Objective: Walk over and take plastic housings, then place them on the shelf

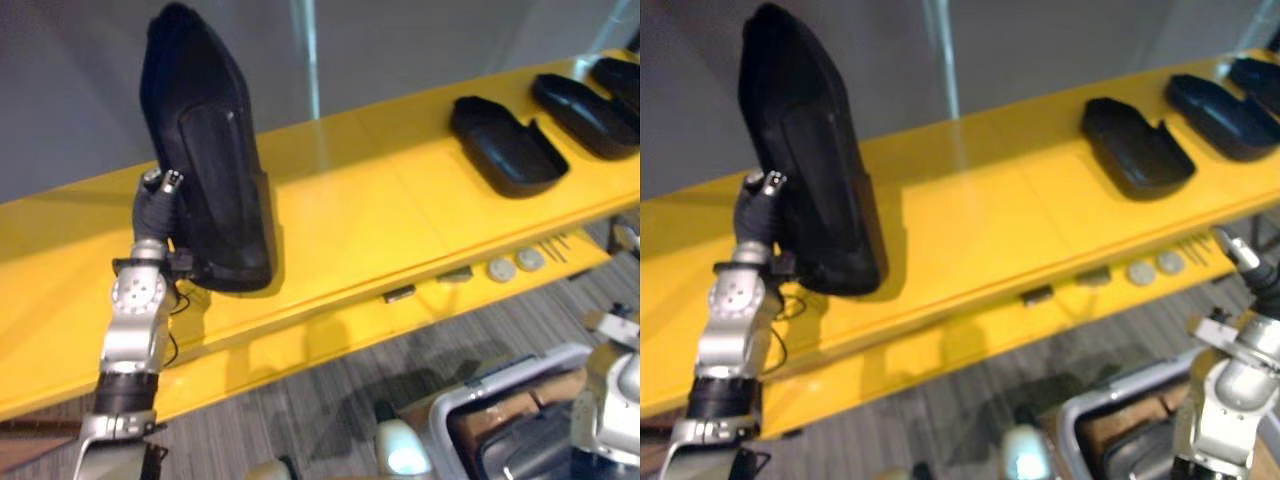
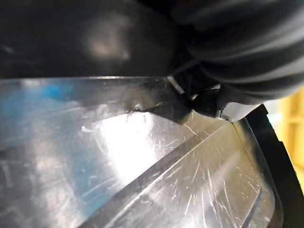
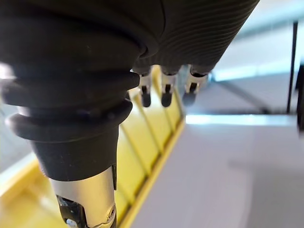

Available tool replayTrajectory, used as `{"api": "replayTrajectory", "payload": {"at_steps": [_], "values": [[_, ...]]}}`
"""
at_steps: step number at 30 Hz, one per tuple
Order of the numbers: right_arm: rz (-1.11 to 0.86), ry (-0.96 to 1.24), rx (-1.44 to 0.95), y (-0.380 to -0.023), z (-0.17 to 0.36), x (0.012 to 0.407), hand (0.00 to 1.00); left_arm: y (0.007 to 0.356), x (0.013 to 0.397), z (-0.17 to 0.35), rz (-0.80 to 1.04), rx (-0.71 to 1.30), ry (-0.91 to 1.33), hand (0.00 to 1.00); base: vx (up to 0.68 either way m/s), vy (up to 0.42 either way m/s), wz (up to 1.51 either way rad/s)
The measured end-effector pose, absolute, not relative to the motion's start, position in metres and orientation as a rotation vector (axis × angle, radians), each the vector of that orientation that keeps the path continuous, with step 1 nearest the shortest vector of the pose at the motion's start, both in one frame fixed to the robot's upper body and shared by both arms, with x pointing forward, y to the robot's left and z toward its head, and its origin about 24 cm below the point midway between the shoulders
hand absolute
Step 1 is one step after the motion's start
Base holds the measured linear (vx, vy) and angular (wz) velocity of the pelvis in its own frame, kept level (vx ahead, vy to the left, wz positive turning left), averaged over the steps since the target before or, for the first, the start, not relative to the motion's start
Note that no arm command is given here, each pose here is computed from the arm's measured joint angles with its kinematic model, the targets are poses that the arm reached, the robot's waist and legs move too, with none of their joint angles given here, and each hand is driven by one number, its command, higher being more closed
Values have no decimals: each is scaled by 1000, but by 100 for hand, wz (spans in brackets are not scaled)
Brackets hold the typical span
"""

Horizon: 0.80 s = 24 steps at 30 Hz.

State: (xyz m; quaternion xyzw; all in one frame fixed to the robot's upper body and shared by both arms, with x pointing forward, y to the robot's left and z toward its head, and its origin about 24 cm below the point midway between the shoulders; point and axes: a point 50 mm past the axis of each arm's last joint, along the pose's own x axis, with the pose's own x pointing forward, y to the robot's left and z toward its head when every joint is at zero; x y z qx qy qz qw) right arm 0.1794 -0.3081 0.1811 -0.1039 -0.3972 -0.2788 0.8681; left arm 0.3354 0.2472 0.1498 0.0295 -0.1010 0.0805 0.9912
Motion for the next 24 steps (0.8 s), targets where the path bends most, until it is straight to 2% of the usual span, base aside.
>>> {"api": "replayTrajectory", "payload": {"at_steps": [7,9,14,22,23,24], "values": [[-531,-782,-221,-307,173,177,0,238,361,110,202,60,113,100,0,10,-17],[-489,-739,-224,-303,165,178,0,239,364,101,262,79,193,100,23,25,-19],[-451,-672,-206,-296,153,179,0,243,372,106,364,127,267,100,6,11,-7],[-434,-649,-129,-288,148,182,0,244,386,128,428,243,315,100,0,3,-7],[-431,-653,-129,-287,149,181,0,242,387,131,429,254,313,0,-16,7,-8],[-424,-655,-127,-285,150,181,0,242,388,135,435,260,309,0,-39,9,-14]]}}
